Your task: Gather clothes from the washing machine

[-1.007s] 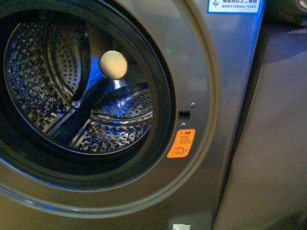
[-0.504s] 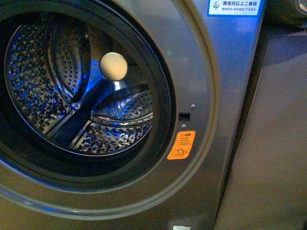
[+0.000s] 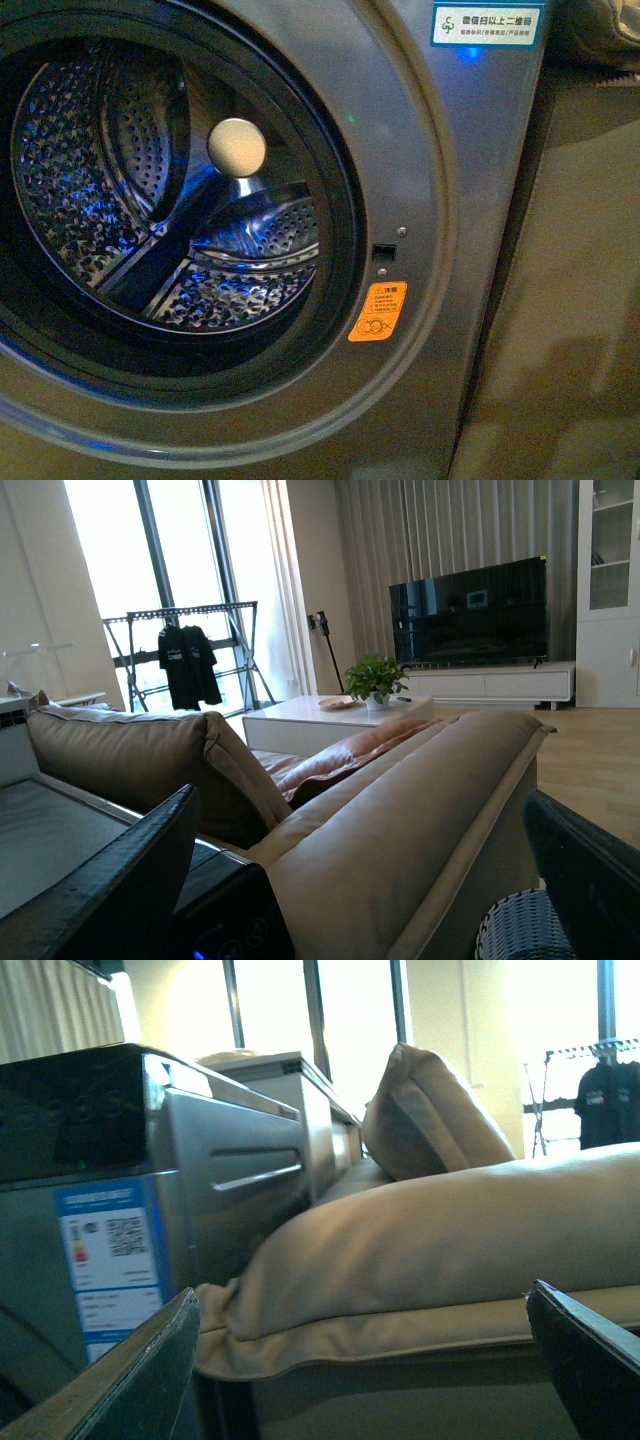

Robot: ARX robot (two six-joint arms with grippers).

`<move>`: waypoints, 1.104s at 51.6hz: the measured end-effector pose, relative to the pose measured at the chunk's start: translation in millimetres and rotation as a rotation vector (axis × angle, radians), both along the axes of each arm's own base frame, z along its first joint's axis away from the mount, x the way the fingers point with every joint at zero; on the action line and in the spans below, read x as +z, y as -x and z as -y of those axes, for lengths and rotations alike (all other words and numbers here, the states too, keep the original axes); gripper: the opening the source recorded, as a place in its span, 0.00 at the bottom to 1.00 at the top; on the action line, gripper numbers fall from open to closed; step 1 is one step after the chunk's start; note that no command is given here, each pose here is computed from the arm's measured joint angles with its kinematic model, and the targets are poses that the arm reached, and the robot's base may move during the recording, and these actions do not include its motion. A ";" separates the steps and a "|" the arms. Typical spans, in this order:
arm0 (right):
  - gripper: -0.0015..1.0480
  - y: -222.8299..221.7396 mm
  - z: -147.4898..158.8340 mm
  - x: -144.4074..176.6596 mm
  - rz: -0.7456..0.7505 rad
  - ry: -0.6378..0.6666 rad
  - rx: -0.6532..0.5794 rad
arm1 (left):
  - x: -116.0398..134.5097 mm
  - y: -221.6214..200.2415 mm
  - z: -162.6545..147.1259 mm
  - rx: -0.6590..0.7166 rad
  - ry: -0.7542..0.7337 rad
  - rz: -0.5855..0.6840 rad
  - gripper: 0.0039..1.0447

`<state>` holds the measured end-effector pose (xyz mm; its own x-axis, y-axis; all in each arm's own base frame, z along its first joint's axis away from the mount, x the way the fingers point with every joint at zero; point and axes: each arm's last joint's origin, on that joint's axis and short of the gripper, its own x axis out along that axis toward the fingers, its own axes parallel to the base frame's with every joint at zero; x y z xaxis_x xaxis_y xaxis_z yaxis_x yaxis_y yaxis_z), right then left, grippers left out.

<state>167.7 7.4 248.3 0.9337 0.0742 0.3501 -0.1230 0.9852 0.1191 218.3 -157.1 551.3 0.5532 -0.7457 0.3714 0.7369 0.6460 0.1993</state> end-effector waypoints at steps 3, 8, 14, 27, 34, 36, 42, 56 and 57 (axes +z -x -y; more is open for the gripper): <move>0.93 -2.3 -12.0 -25.7 -0.049 -0.015 0.003 | 0.0 0.0 0.0 0.000 0.000 0.000 0.94; 0.82 -1.5 -18.3 -49.9 -0.246 0.052 -0.067 | 0.2 3.3 2.8 0.204 0.025 -0.169 0.86; 0.65 8.6 -14.2 -54.1 -0.344 0.110 -0.089 | -36.3 13.5 -25.4 0.661 0.016 -0.380 0.69; 0.31 21.6 -6.3 -64.0 -0.363 0.135 -0.091 | -126.8 45.8 -86.6 0.871 0.086 -0.385 0.34; 0.13 27.5 -0.5 -66.9 -0.358 0.142 -0.068 | -179.6 55.2 -101.0 0.850 0.060 -0.401 0.16; 0.08 29.0 2.5 -67.7 -0.357 0.141 -0.074 | -193.1 56.5 -103.8 0.849 0.050 -0.409 0.10; 0.02 35.0 7.0 -71.1 -0.358 0.138 -0.101 | -249.4 61.0 -118.1 0.868 0.012 -0.458 0.03; 0.02 43.4 7.2 -80.5 -0.349 0.138 -0.099 | -296.8 78.1 -135.5 0.866 0.021 -0.448 0.03; 0.02 43.9 7.2 -80.6 -0.350 0.138 -0.098 | -300.3 79.0 -136.6 0.868 0.021 -0.449 0.03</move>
<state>123.8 0.3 167.7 1.0000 0.0031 0.0017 -0.0031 1.0000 0.0029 139.3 -20.5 251.0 1.0000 -0.0076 0.0006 0.0076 1.0000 -0.0011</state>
